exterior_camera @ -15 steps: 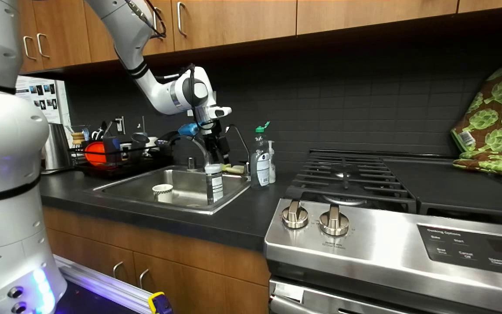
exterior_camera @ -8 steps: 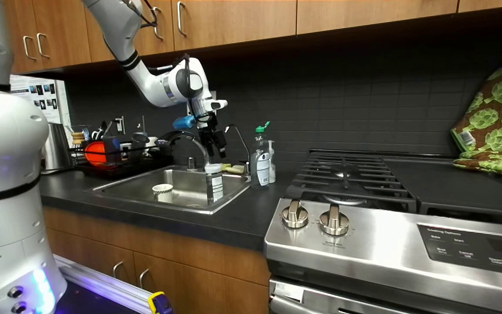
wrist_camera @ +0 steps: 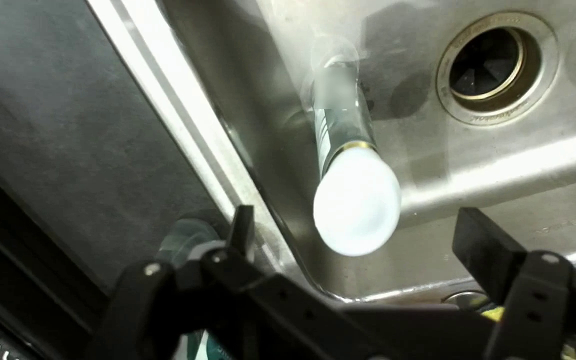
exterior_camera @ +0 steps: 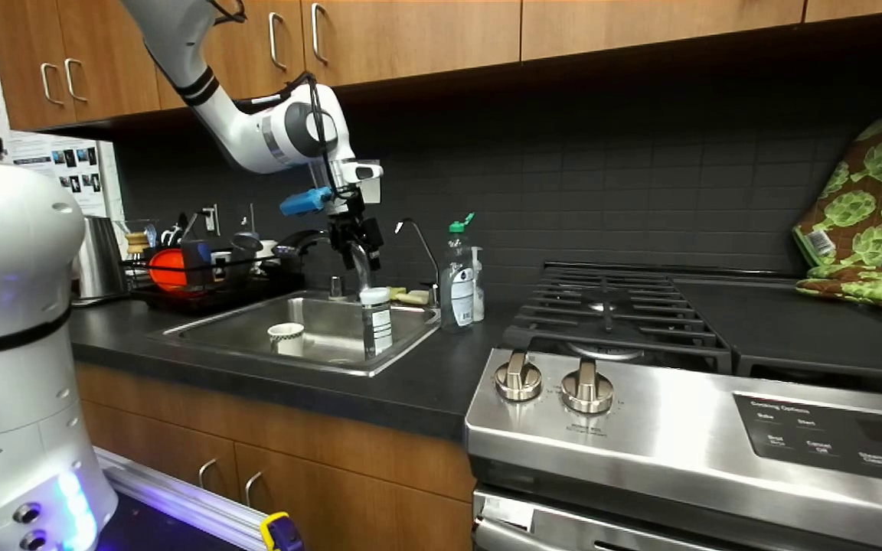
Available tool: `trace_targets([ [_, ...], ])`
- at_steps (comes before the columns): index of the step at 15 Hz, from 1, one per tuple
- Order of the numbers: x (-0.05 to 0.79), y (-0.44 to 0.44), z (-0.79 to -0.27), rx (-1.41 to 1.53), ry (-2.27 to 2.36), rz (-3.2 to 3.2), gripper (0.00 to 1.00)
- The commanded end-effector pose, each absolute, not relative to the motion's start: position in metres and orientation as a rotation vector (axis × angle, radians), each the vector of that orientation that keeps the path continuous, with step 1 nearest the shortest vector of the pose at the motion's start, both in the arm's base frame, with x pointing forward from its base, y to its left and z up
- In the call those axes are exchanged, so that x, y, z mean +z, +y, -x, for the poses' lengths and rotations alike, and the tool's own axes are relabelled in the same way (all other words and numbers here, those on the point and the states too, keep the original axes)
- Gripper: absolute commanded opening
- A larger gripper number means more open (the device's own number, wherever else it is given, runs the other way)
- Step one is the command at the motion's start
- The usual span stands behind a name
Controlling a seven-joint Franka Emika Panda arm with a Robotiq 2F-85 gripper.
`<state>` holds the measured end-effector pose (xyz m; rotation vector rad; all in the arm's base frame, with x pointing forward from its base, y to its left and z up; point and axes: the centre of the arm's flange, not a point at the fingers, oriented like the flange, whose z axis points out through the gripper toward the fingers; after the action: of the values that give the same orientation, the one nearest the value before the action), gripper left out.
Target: Put the bottle in the sink
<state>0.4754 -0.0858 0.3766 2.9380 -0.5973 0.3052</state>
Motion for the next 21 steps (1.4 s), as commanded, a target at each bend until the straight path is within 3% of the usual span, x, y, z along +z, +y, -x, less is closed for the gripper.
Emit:
trace_targets([
  [1,0.396,-0.081,-0.444,0.279,-0.493,-2.976,1.00],
  [21,0.419,-0.043,-0.361,0.162,-0.148,-3.056,1.00],
])
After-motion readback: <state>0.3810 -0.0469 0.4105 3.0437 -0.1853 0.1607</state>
